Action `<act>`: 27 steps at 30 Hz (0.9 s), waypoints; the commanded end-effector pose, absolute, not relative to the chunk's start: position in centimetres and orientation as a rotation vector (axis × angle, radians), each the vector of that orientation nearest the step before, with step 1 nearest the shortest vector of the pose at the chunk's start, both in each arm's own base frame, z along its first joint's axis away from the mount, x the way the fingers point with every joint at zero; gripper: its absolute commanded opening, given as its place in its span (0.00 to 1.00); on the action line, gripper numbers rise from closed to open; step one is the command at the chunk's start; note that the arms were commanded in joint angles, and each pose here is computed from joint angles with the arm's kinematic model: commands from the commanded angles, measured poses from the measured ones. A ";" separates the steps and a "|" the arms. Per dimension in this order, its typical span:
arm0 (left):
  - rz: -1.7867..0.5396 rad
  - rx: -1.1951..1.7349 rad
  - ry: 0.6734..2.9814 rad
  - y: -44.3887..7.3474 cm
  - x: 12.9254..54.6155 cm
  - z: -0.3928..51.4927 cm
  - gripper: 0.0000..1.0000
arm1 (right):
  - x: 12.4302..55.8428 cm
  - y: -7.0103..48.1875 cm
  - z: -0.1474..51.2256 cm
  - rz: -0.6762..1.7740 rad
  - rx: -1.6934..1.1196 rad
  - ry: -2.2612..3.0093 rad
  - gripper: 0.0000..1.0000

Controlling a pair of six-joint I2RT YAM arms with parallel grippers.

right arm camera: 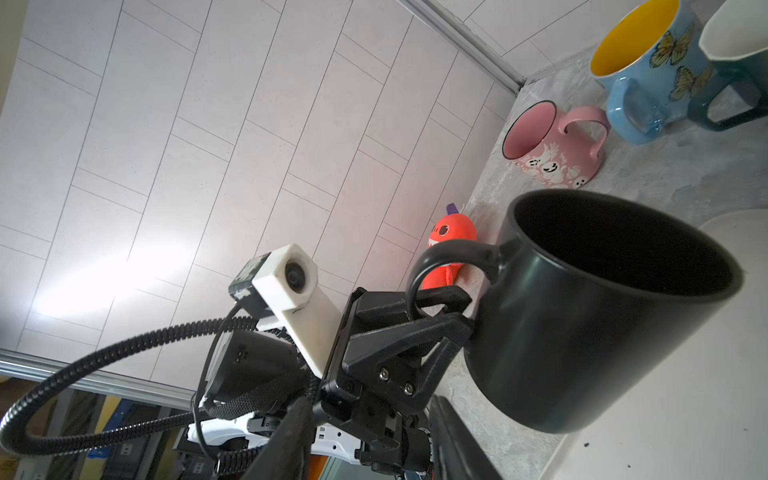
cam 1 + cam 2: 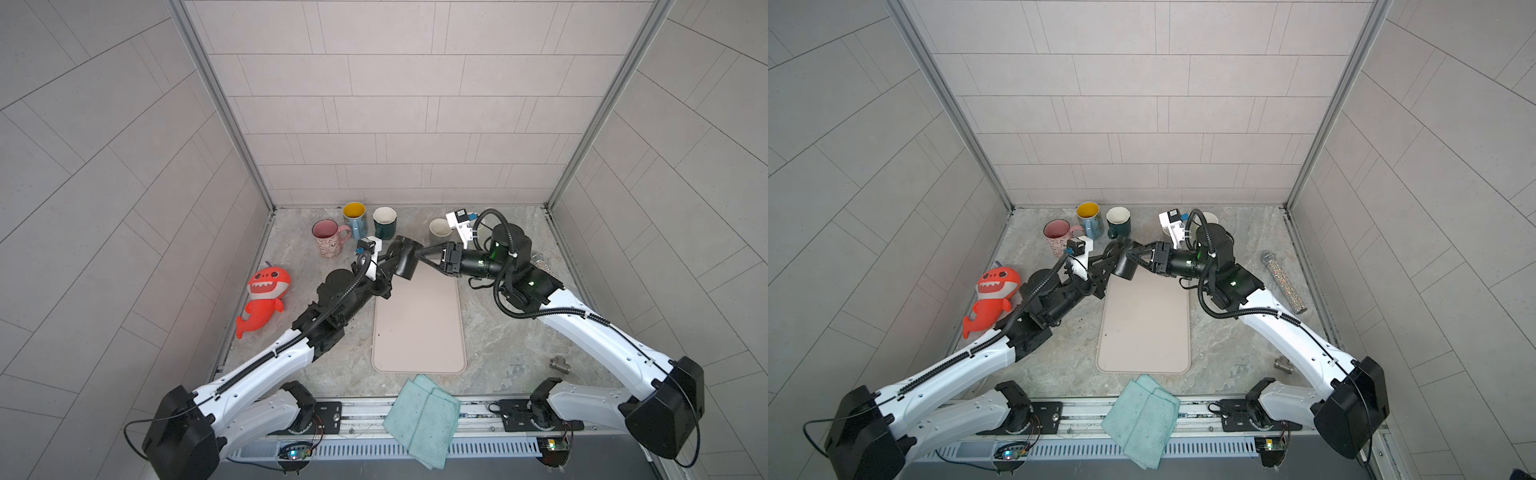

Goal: Turn the mug right side up
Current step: 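Close the right gripper on the black mug's handle while the left holds it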

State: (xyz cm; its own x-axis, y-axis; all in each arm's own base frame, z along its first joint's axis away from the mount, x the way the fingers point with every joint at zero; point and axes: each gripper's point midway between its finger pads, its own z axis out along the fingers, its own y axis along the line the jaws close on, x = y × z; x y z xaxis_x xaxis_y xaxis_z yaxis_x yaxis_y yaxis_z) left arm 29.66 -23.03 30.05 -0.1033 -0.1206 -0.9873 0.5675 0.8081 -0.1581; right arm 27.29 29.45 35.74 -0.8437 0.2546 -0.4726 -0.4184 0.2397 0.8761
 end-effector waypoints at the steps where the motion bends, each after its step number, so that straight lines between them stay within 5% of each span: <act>1: -0.556 0.242 1.282 -21.3 29.3 37.3 0.00 | 26.9 29.5 37.8 1.736 -0.136 1.923 0.47; 27: -0.389 0.318 1.111 -26.2 27.0 37.5 0.00 | 29.7 30.8 38.0 1.932 0.010 1.788 0.47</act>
State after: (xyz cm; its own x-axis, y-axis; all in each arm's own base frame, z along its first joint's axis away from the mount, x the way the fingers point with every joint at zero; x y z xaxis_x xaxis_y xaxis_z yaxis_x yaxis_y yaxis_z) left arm 28.39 -26.94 32.75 0.2605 -0.0304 -0.9650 0.4672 0.8786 0.0985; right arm 29.34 30.92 37.26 -0.8760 0.3332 -0.3487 -0.3560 0.0409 0.9336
